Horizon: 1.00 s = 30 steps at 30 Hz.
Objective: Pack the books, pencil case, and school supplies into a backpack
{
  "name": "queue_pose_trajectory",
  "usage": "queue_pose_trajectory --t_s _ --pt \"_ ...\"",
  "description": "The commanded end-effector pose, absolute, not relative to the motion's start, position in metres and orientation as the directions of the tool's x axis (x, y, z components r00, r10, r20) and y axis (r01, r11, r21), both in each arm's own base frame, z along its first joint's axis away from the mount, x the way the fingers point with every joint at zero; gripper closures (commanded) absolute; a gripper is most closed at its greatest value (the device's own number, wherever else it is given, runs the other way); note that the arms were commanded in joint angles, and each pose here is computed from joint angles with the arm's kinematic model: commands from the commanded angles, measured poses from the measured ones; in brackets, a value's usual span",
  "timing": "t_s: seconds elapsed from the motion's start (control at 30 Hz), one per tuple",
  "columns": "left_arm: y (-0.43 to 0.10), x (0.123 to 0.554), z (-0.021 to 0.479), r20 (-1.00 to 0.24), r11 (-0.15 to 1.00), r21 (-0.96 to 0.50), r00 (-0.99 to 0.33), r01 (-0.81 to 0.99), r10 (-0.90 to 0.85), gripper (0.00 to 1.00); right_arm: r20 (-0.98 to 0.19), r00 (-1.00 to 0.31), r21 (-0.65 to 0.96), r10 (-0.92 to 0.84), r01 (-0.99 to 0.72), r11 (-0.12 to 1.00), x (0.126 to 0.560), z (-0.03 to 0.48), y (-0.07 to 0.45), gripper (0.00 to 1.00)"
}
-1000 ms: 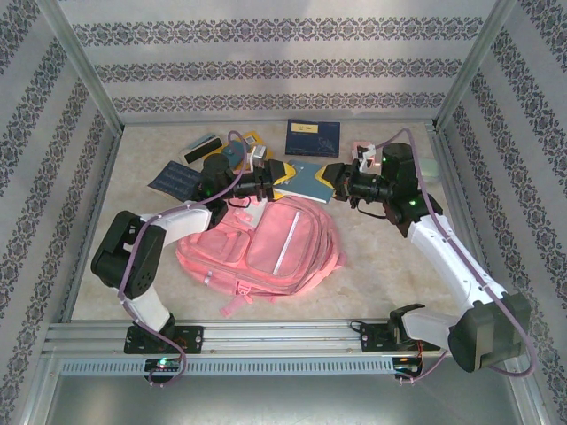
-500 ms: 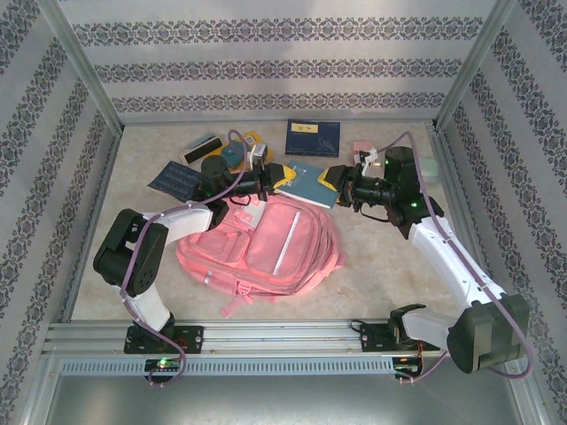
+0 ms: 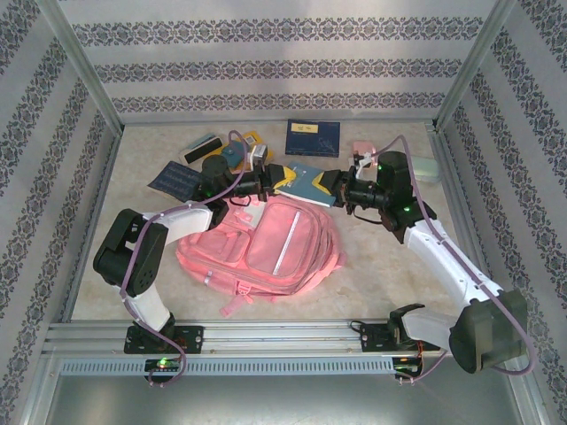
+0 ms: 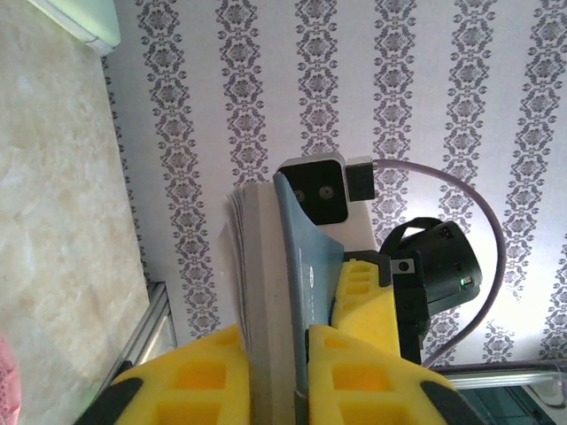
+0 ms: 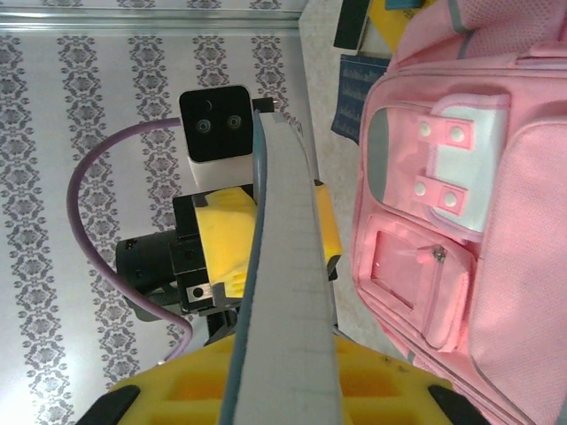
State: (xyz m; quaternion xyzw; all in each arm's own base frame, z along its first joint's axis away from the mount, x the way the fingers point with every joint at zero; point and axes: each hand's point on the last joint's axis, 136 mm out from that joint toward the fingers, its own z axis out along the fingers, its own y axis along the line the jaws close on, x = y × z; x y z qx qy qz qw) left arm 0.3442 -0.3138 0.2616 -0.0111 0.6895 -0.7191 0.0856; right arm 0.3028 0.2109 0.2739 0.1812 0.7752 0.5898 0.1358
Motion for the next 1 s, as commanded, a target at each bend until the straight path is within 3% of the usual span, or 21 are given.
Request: queue_pose_trajectory --t_s 0.0,0.1,0.27,0.4,0.7,0.97 --pt "-0.313 0.343 0.252 -0.144 0.038 -0.989 -0.981 0.14 -0.132 0.66 -0.073 -0.837 0.928 0.543 0.142 0.344 0.302 0.271 0.168 1.0" --pt "-0.31 0.341 0.223 -0.154 0.193 -0.973 -0.981 0.129 -0.118 0.57 -0.075 -0.81 0.851 0.582 0.253 0.461 0.286 0.245 0.132 1.0" --pt "-0.312 0.329 0.178 -0.208 0.503 -0.844 -0.978 0.183 0.006 0.55 -0.14 -0.807 0.754 0.574 0.289 0.59 0.263 0.227 0.109 1.0" --pt "-0.323 0.316 0.15 -0.206 0.636 -0.732 -0.969 0.244 0.134 0.55 -0.164 -0.803 0.721 0.573 0.299 0.625 0.255 0.22 0.101 1.0" --pt "-0.372 0.279 0.125 -0.177 0.666 -0.655 -0.93 0.356 0.322 0.48 -0.21 -0.792 0.567 0.573 0.379 0.731 0.237 0.202 0.072 1.0" --pt "-0.399 0.255 0.118 -0.181 0.674 -0.592 -0.888 0.442 0.423 0.46 -0.185 -0.787 0.54 0.589 0.419 0.73 0.231 0.189 0.067 1.0"
